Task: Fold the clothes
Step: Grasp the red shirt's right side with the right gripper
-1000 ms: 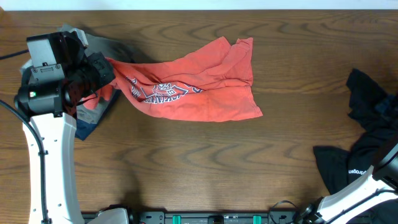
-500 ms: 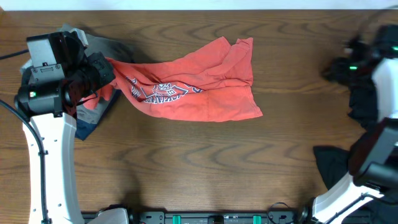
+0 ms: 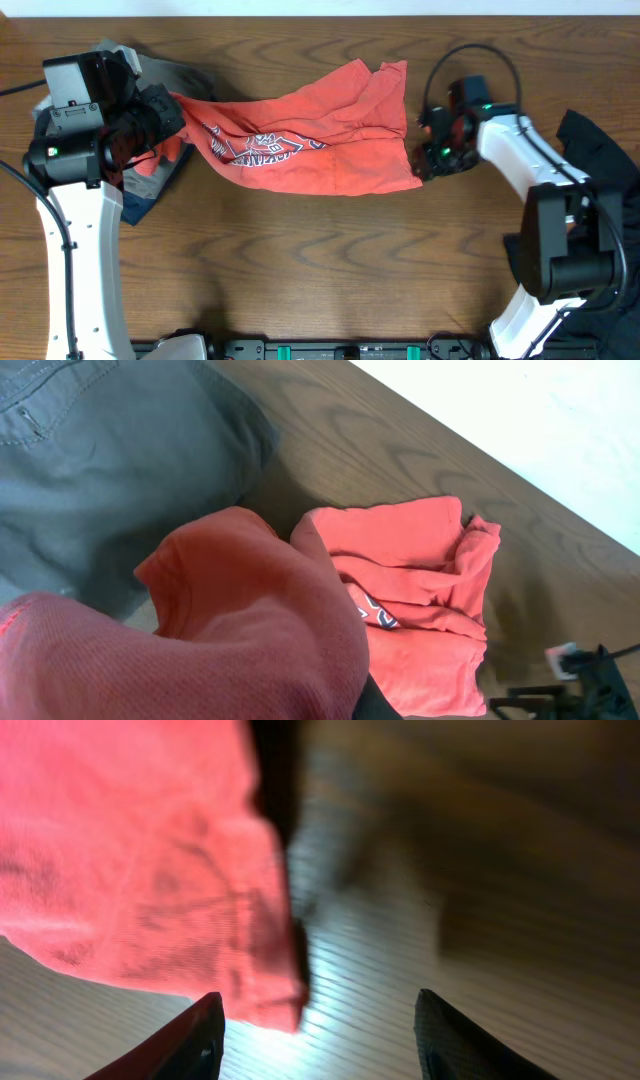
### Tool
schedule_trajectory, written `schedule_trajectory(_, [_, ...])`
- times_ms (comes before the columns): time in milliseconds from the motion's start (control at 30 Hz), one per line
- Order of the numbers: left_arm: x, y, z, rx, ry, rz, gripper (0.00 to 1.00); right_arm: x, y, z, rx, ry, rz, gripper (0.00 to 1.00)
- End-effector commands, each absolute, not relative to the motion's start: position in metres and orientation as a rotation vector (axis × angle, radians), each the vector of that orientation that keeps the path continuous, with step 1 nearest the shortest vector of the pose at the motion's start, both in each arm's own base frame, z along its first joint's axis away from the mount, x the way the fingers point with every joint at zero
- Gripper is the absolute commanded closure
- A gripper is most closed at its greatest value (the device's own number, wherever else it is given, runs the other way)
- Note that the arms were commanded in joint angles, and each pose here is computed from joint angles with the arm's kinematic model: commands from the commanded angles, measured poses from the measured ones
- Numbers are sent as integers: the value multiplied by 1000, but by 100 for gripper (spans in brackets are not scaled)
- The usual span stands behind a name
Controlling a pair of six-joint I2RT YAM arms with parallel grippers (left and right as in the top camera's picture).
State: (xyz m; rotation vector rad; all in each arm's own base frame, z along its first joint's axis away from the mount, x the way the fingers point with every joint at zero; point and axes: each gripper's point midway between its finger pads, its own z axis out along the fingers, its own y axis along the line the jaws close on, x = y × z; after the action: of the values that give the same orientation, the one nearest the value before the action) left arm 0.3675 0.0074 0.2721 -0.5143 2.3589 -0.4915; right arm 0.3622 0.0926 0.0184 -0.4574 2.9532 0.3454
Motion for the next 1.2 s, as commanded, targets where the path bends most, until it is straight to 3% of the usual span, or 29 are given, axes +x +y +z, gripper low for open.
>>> schedule_trajectory(0, [367, 12, 275, -512, 2349, -473, 94, 352, 107, 8, -464, 2968, 331, 41])
schedule_trajectory(167, [367, 12, 275, -512, 2349, -473, 94, 344, 125, 0, -446, 2970, 350, 46])
schedule_trajectory(200, [367, 12, 275, -512, 2349, -473, 94, 342, 128, -1, -464, 2972, 352, 53])
schedule_trajectory(333, [367, 12, 275, -512, 2349, -473, 94, 335, 138, -2, -509, 2979, 350, 99])
schedule_trajectory(500, [379, 14, 287, -482, 2283, -468, 94, 325, 133, 7, -370, 3040, 320, 99])
schedule_trajectory(633, [407, 19, 323, -429, 2101, -470, 94, 320, 138, 51, -395, 2977, 376, 99])
schedule_trajectory(800, [428, 21, 354, -380, 1954, -474, 94, 292, 176, 134, -758, 2697, 580, 99])
schedule_trajectory(933, [434, 15, 334, -390, 2012, -487, 94, 251, 194, 163, -1019, 2578, 579, 99])
schedule_trajectory(967, [435, 13, 322, -401, 2054, -493, 92, 238, 198, 166, -1081, 2567, 583, 99])
schedule_trajectory(1000, [435, 11, 312, -411, 2089, -497, 84, 229, 201, 166, -1117, 2571, 583, 99])
schedule_trajectory(1067, [433, 5, 286, -436, 2179, -508, 60, 210, 205, 163, -1189, 2601, 590, 99])
schedule_trajectory(1167, [423, 2, 248, -482, 2328, -509, 36, 193, 206, 157, -1222, 2666, 554, 99])
